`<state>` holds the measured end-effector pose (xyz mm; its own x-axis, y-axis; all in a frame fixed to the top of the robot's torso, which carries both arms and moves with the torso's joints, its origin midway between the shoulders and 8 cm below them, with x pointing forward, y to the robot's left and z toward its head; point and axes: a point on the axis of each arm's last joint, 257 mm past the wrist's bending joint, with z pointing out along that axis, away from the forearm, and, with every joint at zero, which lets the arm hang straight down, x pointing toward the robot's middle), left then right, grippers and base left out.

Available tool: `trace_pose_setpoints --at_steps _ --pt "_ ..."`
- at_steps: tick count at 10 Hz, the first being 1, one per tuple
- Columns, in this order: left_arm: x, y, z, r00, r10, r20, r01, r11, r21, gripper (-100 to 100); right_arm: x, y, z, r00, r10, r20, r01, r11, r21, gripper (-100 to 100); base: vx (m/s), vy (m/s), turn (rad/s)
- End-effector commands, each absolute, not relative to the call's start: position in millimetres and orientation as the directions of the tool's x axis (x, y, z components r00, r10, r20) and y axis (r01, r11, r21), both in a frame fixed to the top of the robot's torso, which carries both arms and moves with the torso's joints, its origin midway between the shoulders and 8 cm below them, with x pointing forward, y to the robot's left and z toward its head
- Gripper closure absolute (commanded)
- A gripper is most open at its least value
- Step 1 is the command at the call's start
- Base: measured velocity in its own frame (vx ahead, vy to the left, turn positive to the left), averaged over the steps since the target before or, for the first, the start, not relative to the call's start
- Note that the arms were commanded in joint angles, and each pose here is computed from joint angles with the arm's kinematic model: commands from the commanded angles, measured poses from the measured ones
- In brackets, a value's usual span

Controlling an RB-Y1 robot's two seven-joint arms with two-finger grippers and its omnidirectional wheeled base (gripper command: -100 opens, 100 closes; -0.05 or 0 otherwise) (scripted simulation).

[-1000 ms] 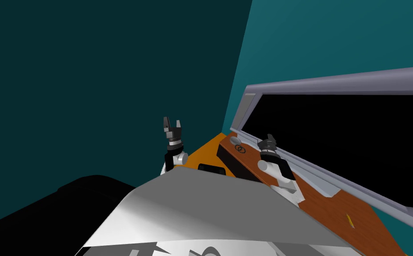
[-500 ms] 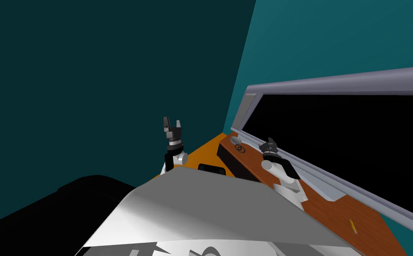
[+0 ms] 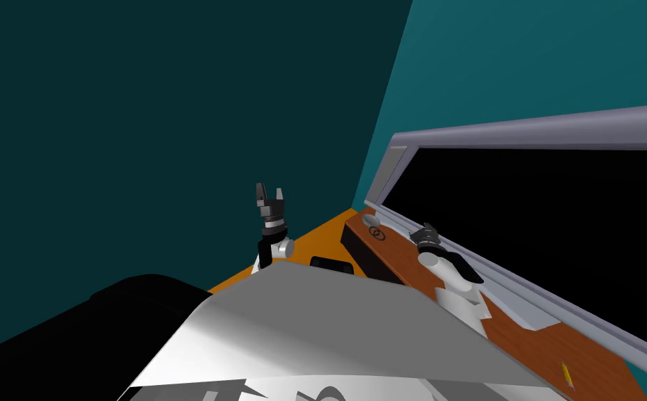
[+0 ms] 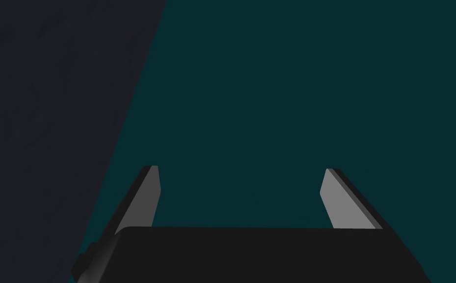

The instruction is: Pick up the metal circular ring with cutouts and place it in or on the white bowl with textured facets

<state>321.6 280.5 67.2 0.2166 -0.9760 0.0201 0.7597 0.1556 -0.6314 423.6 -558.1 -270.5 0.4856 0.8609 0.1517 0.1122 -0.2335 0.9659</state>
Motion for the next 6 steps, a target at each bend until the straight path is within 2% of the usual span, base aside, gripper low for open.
trace_pose_setpoints --at_steps 1,6 --pt "321.6 280.5 67.2 0.217 -0.976 0.02 0.76 0.156 -0.631 0 418.2 -563.5 -295.1 0.499 0.851 0.163 0.165 -0.278 0.946 -100 -0.046 -0.048 0.096" --pt "321.6 280.5 67.1 0.217 -0.976 0.02 0.76 0.156 -0.631 0 395.8 -594.9 -342.8 0.555 0.798 0.234 0.239 -0.423 0.874 -100 -0.04 -0.053 0.125"
